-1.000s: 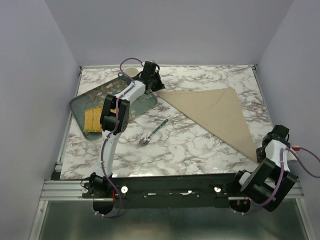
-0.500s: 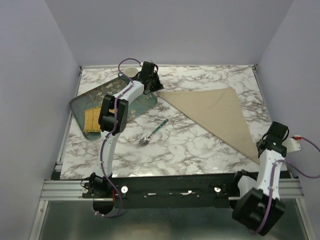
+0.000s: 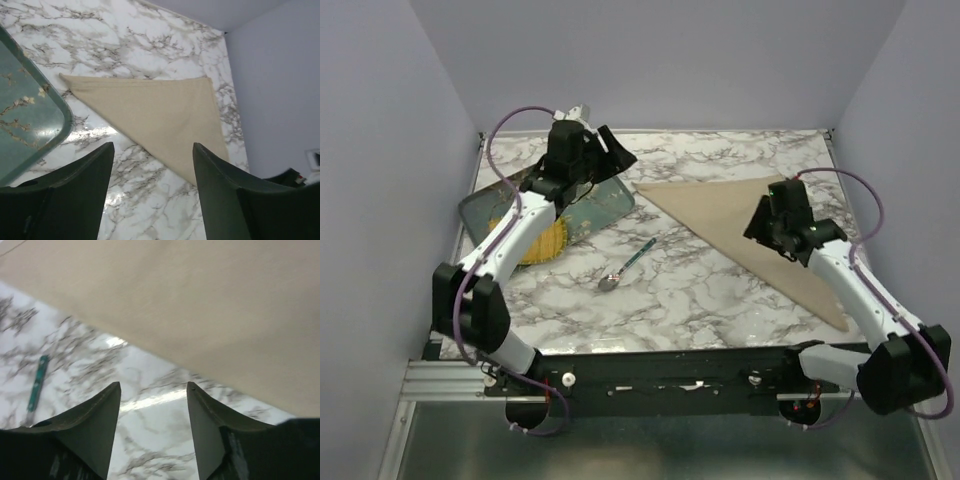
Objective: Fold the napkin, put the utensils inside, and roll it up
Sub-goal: Fold the napkin
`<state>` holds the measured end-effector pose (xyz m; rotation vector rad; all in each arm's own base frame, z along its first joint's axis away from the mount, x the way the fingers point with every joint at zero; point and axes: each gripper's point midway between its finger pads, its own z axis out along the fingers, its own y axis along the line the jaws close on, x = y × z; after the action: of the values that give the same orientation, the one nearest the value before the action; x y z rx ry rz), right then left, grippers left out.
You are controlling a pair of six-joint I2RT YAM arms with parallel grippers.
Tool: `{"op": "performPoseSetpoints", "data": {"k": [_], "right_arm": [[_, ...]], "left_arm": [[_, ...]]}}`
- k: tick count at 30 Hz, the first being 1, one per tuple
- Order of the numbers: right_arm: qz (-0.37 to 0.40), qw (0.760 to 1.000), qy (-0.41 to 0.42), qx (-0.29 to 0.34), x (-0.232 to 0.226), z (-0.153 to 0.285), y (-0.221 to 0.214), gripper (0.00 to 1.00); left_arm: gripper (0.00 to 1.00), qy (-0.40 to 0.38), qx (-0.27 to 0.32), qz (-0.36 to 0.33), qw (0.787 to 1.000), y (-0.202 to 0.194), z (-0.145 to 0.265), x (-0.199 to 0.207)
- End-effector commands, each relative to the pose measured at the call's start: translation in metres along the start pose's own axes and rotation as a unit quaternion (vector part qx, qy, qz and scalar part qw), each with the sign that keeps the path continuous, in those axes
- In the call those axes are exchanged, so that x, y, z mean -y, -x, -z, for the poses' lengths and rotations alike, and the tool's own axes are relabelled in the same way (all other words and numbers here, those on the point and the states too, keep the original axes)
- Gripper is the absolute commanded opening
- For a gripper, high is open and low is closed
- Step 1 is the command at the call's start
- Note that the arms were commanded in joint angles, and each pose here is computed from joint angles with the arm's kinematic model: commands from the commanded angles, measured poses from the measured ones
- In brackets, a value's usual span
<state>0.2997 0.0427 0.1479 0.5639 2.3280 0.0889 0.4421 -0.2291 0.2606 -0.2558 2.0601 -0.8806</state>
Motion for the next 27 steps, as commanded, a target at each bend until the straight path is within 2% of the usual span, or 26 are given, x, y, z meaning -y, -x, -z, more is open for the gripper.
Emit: {"op": "performPoseSetpoints", "data": {"k": [1,4,7,12,17,20,27], "right_arm": [[-0.009,0.993,0.085,-0.083,-0.098,0.013,-0.038,0.68],[-0.013,0.985,0.108,-0.134,-0.159,0.014,-0.068,0.75],[-0.024,0.978,0.113,-0.174,-0.202,0.015,-0.103,0.75],[-0.066,0.975,0.031,-0.209,-0.243,-0.003,-0.144,0.73],[-0.095,0.962,-0.028,-0.255,-0.264,-0.008,-0.188,0.66],[-0.110,0.961,-0.070,-0.244,-0.264,-0.014,-0.202,0.62],[-0.132,0.954,-0.088,-0.255,-0.266,-0.031,-0.223,0.59]], "left_arm": [[0.78,-0.007,0.012,-0.022,1.000,-0.014,0.053,-0.002],[0.84,-0.012,0.020,-0.036,0.999,-0.020,0.087,-0.001],[0.88,-0.006,0.041,-0.057,0.998,-0.020,0.118,-0.001],[0.88,0.010,0.086,-0.100,0.991,-0.011,0.166,-0.003],[0.88,0.008,0.093,-0.112,0.989,-0.017,0.186,-0.004],[0.88,-0.001,0.090,-0.114,0.989,-0.022,0.190,-0.004],[0.88,-0.017,0.086,-0.120,0.989,-0.028,0.191,0.001]]}}
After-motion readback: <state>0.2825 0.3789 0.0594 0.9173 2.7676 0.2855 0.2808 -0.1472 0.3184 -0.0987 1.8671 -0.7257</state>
